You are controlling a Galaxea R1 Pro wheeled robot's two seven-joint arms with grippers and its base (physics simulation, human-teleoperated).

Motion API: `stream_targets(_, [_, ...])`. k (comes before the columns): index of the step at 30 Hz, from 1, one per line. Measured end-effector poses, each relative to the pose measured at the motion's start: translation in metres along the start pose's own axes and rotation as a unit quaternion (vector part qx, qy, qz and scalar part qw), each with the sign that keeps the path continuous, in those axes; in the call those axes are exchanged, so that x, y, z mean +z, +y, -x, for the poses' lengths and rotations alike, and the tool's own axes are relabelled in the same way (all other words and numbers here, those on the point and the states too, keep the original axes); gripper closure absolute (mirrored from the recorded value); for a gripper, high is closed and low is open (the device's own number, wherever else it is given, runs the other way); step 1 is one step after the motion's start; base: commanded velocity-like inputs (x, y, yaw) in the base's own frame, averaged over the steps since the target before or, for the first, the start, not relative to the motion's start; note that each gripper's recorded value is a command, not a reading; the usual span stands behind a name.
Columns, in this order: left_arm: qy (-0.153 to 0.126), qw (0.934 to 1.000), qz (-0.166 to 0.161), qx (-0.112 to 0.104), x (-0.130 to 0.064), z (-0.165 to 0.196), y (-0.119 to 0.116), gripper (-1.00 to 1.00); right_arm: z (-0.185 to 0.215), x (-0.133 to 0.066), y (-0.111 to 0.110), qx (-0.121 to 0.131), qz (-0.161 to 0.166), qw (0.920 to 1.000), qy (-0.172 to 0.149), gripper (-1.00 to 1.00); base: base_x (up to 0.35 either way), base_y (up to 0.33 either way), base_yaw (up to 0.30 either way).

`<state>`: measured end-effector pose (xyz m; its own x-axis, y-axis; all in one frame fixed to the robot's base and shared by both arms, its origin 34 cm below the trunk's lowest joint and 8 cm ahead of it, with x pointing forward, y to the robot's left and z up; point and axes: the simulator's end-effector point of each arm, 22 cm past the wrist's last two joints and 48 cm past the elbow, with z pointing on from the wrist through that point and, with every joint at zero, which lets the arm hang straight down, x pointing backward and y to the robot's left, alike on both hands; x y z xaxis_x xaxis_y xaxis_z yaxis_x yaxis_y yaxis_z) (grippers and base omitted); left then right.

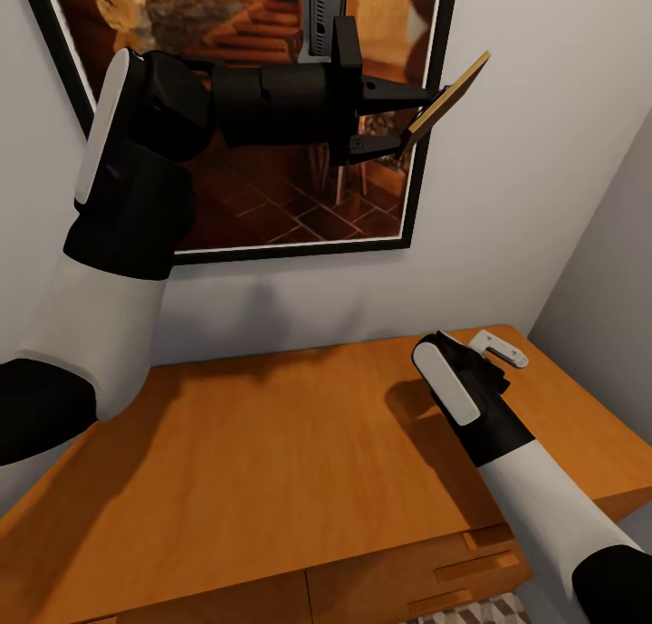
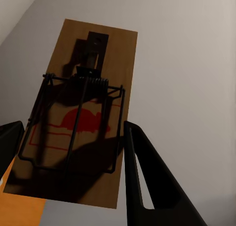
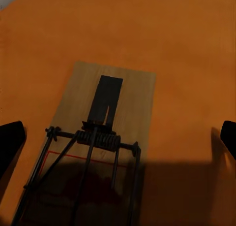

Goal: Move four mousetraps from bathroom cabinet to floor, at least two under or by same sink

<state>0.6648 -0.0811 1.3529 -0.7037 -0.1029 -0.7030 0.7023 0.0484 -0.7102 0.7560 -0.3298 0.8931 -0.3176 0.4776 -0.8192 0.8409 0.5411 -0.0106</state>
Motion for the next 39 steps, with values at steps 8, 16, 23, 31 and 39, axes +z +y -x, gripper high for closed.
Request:
stream_targets(8, [0.001, 1.0000, -0.002, 0.000, 0.0017, -0.0011, -0.0015, 1.00, -0.0009, -0.0017, 0.0018, -0.005, 0.002, 1.0000, -0.003, -1.00, 0.000, 0.000, 0.000])
stream_targets(16, [0.002, 1.0000, -0.003, 0.000, 0.0027, -0.0017, -0.0023, 1.00, -0.0011, -0.0022, 0.0023, -0.006, 0.003, 1.0000, -0.004, -1.00, 0.000, 0.000, 0.000])
stream_targets(23, [0.002, 1.0000, -0.003, 0.000, 0.0027, -0.0017, -0.0023, 1.00, -0.0012, -0.0023, 0.0024, -0.006, 0.003, 1.0000, -0.004, -1.00, 0.000, 0.000, 0.000])
stream_targets(31, [0.002, 1.0000, -0.003, 0.000, 0.0028, -0.0018, -0.0026, 1.00, -0.0014, -0.0028, 0.0029, -0.008, 0.004, 1.0000, -0.005, -1.00, 0.000, 0.000, 0.000])
stream_targets(39, [0.002, 1.0000, -0.003, 0.000, 0.0027, -0.0018, -0.0026, 1.00, -0.0015, -0.0028, 0.0030, -0.008, 0.004, 0.9999, -0.005, -1.00, 0.000, 0.000, 0.000])
